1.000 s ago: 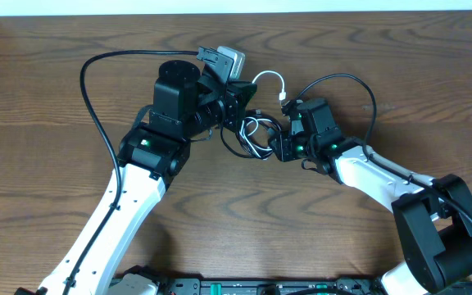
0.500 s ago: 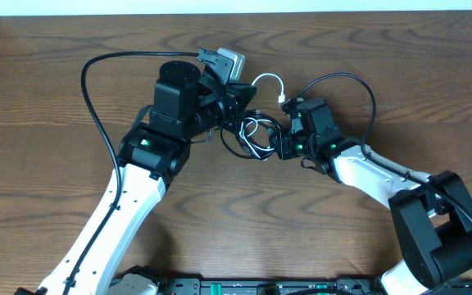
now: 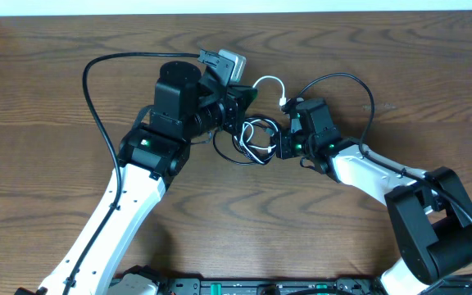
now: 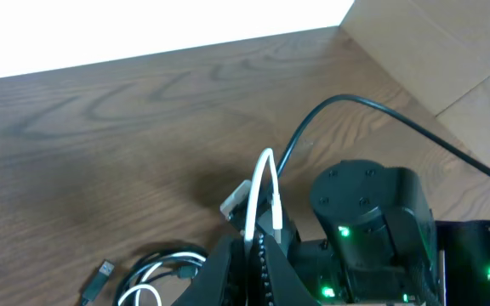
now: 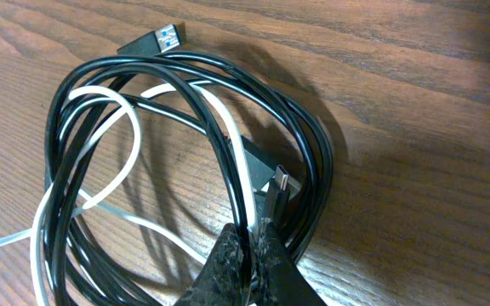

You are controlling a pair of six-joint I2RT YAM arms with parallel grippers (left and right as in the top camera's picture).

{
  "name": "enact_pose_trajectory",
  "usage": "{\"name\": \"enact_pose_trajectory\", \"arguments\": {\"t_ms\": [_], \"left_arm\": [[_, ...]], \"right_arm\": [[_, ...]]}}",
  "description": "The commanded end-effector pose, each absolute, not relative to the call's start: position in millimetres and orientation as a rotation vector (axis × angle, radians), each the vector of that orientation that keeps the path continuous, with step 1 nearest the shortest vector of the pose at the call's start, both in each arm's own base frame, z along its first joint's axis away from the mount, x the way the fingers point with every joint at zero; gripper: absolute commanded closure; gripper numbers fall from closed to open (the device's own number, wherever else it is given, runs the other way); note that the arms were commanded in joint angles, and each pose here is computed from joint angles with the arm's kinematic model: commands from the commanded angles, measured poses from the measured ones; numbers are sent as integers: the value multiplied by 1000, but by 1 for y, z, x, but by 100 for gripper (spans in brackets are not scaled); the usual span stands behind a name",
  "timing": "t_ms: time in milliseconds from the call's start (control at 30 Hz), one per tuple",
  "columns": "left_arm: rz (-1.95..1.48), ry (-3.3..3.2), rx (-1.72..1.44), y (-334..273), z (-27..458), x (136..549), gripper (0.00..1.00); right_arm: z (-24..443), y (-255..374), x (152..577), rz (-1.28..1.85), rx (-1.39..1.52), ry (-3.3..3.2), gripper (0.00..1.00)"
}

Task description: Untangle cables

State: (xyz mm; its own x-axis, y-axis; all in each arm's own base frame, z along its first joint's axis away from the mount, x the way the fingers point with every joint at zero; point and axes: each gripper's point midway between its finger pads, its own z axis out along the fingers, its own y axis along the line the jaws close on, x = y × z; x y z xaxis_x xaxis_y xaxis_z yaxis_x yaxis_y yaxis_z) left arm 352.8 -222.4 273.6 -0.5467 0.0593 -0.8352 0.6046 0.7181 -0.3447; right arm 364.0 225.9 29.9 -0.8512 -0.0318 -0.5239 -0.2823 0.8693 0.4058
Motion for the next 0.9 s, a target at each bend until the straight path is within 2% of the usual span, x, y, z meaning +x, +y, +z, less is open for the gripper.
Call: {"name": "enact_pose_trajectory", "arguments": {"t_ms": [0, 200, 467, 600, 733, 867], "left_arm": [[-784, 2010, 532, -221, 289, 349, 92], [-760, 2054, 555, -219, 276, 348, 92], [-759, 2122, 553, -219, 251, 347, 92], [-689, 2161, 518, -210, 238, 351, 92], [-532, 2205, 494, -188, 226, 359, 92], [-457, 2231, 398, -157, 222, 371, 92]], "right_arm": [[70, 230, 376, 679, -249, 2424, 99], [169, 198, 387, 647, -181, 2283, 99], [256, 129, 370, 535, -60, 2135, 99], [264, 82, 362, 457, 62, 2136, 99], [248, 21, 357, 343, 227, 2195, 99], [241, -6, 354, 295, 307, 2213, 99]]}}
